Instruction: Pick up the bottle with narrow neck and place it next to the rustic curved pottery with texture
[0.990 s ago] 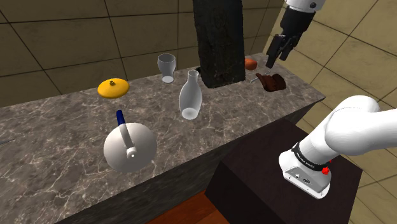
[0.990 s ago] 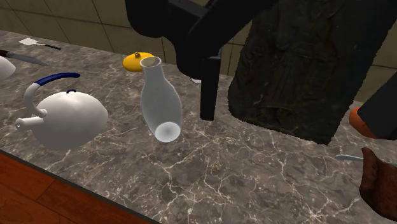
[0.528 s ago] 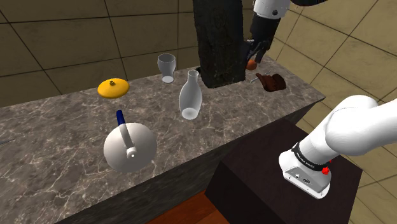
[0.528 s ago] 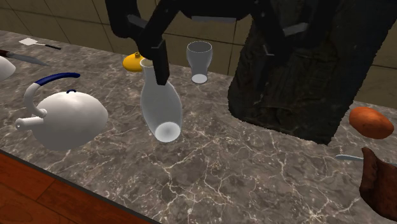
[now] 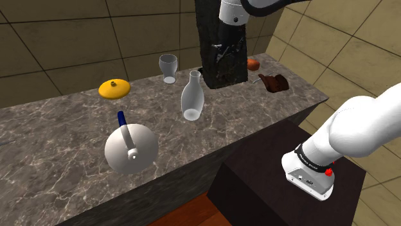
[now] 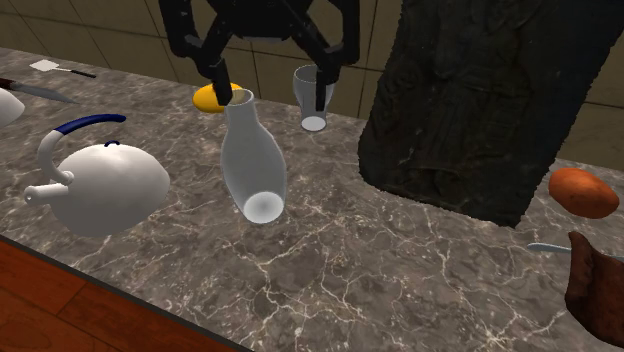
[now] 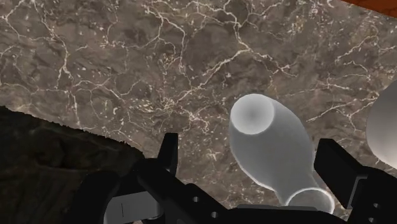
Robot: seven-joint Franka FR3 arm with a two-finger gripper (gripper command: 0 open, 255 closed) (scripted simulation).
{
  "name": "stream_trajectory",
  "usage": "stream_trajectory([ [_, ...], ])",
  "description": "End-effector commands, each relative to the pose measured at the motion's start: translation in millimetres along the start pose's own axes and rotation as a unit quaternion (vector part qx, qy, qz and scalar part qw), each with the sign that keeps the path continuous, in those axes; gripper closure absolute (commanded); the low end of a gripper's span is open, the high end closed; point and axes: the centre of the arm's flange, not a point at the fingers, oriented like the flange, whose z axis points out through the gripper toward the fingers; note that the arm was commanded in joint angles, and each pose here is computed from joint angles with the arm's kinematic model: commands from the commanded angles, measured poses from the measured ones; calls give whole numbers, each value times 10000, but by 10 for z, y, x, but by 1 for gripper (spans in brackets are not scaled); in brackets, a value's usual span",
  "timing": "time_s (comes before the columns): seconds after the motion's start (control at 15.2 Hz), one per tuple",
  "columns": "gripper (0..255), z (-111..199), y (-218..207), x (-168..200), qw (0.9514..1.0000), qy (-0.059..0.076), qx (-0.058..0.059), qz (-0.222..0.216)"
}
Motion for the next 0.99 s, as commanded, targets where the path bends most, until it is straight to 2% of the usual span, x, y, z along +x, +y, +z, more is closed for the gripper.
stream_trajectory([
  [0.0, 0, 80, -192, 175, 10000, 5, -2, -19],
  [0.4, 0, 307, -671, 764, 10000, 22, -28, -74],
  [0.92, 0, 723, -702, 806, 10000, 23, -30, -78],
])
